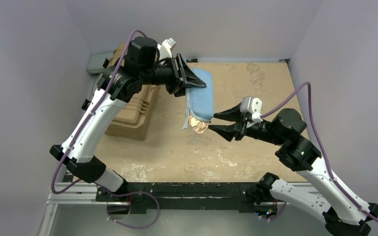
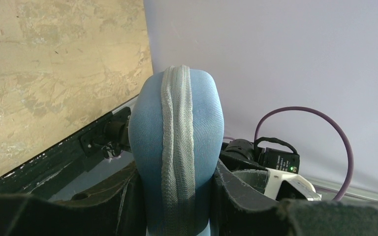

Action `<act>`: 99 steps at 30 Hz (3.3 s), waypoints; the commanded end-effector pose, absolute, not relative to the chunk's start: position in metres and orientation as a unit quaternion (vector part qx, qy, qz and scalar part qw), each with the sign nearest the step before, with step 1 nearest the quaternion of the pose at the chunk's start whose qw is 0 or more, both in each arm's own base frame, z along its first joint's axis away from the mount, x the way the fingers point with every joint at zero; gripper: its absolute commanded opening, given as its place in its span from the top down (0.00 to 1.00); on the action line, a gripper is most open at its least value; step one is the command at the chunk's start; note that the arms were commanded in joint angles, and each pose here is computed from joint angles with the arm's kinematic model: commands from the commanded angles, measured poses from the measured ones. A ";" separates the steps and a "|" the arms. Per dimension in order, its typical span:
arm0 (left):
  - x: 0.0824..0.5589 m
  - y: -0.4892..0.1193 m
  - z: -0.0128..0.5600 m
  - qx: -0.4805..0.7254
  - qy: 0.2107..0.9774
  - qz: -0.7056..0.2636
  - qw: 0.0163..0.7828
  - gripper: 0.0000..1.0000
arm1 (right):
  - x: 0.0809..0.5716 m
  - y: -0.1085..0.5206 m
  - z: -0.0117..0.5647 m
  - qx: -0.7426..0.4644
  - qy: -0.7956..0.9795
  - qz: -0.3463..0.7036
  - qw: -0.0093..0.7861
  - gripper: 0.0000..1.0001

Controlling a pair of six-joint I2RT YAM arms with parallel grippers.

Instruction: Open the umbrella

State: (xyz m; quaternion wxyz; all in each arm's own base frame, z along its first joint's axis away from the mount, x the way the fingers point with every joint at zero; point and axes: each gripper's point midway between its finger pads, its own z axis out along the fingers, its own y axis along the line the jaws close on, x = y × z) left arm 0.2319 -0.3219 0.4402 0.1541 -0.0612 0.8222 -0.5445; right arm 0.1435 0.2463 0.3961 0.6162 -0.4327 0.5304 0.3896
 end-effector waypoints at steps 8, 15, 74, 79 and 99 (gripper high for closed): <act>0.229 -0.328 0.477 -0.046 0.791 -0.584 0.176 1.00 | 0.148 0.247 0.407 -0.423 0.518 0.386 0.636 0.69; 0.228 -0.329 0.477 -0.044 0.791 -0.584 0.175 1.00 | 0.148 0.249 0.406 -0.423 0.518 0.386 0.635 0.74; 0.224 -0.328 0.463 -0.040 0.801 -0.570 0.176 1.00 | 0.152 0.241 0.409 -0.404 0.524 0.375 0.649 1.00; 0.211 -0.325 0.459 -0.009 0.806 -0.568 0.165 1.00 | 0.161 0.235 0.402 -0.390 0.548 0.353 0.650 1.00; 0.182 -0.320 0.459 0.057 0.796 -0.585 0.144 1.00 | 0.166 0.235 0.384 -0.411 0.568 0.328 0.634 0.97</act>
